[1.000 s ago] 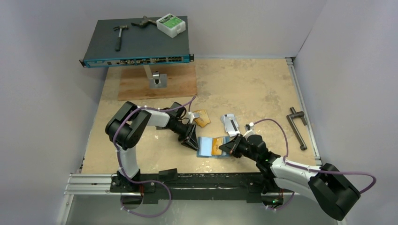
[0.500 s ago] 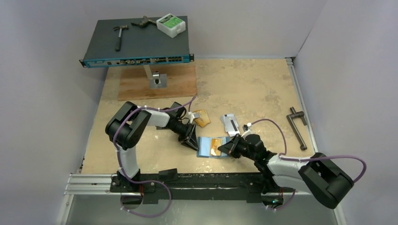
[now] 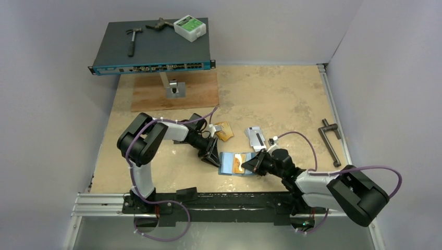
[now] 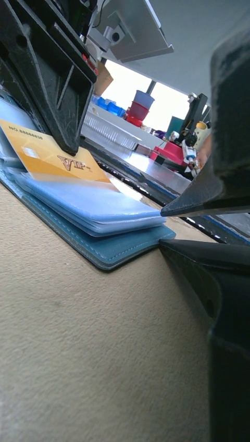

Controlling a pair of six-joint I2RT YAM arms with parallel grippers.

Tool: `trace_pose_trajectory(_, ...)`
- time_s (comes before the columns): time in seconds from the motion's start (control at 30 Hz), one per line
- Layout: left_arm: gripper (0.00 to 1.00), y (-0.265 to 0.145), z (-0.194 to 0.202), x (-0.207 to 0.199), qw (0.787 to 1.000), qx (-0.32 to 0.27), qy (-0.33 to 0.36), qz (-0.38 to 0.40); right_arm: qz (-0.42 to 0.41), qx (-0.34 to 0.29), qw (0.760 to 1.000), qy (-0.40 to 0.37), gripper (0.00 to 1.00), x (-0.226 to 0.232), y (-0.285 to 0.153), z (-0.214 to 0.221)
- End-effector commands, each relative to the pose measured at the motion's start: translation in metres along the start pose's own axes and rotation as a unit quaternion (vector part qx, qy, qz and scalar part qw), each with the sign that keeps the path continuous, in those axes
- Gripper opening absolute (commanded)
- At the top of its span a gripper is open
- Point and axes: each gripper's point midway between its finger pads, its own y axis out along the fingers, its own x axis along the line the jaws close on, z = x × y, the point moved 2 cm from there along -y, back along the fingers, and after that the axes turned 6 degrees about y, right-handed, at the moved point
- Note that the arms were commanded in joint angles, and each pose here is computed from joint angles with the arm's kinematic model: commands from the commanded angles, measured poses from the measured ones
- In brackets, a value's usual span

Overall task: Put the credit cards into the card holder
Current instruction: Insert the credit card into the card holder.

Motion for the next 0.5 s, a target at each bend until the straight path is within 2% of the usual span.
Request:
trace_pose_trajectory(0.0, 0.23, 0.003, -0.008, 0.008, 0.999, -0.012, 0.016, -0.027, 0.058, 0.036, 0.998, -0.01, 0.0, -0.042, -0.01, 0.02)
trace_pose_trajectory(0.37, 0.19, 0.003, -0.008, 0.008, 0.999, -0.011, 0.016, -0.029, 0.068, 0.062, 0.996, -0.02, 0.0, -0.044, -0.001, 0.024)
trace_pose_trajectory(0.47, 0.19, 0.003, -0.009, 0.008, 0.999, -0.011, 0.017, -0.029, 0.056, 0.065, 0.996, -0.028, 0.0, -0.032, 0.008, 0.021)
